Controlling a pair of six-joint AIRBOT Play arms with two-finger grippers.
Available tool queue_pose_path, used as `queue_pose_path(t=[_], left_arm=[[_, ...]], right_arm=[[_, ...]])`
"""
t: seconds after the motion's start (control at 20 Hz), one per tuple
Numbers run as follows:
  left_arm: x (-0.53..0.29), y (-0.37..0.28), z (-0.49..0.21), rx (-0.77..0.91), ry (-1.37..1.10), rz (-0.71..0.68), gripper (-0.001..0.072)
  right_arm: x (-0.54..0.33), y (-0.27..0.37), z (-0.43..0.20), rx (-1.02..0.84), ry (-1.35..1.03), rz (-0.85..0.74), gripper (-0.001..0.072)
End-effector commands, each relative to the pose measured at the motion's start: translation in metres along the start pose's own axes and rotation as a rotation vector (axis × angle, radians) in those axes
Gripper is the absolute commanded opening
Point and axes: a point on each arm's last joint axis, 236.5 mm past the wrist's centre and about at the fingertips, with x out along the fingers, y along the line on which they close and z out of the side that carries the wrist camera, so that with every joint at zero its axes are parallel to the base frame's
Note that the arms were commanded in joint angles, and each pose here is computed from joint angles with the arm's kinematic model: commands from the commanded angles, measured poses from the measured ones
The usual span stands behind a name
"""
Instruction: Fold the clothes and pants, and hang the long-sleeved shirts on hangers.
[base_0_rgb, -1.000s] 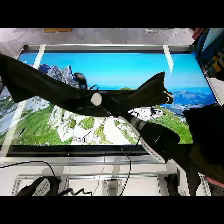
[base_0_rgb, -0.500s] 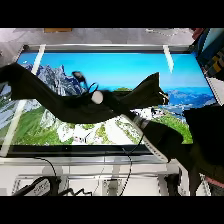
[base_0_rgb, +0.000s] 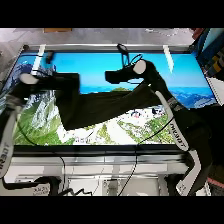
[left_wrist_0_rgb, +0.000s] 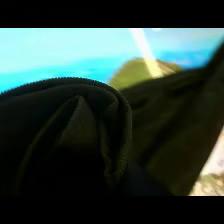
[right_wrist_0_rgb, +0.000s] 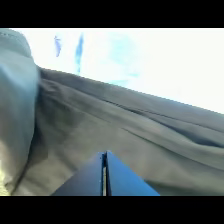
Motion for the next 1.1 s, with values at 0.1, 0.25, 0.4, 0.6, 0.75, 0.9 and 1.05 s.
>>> queue_pose_path(t=[0.1,0.25,0.4,0.6,0.75,0.9,1.05], left_arm=[[0.066,-0.075,-0.048,0.051,0.141,-0.158,0.0241],[0.048,-0.068,-0.051,-0.034,0.178,-0.175,0.0555],[0.008,-0.013,-0.062,-0.140,0.247,-0.087,0.0552],[-0.057,0.095,-0.097,-0.336,0.299,0.104,0.0478],[-0.094,0.145,-0.141,-0.524,0.299,0.160,0.0473],[-0.095,0.166,-0.181,-0.670,0.255,0.188,0.0516],[-0.062,0.150,-0.197,-0.726,0.222,0.078,0.0516]], right_arm=[[-0.027,-0.050,-0.005,0.067,0.063,-0.052,0.0026],[-0.029,-0.055,-0.010,0.066,0.087,-0.066,0.0026],[-0.029,-0.056,-0.009,0.064,0.080,-0.069,0.0026],[-0.028,-0.056,-0.005,0.062,0.065,-0.069,0.0026],[-0.028,-0.057,0.006,0.062,0.019,-0.071,0.0026],[-0.028,-0.057,0.017,0.060,-0.029,-0.072,0.0026],[-0.028,-0.054,0.020,0.068,-0.041,-0.060,0.0026]])
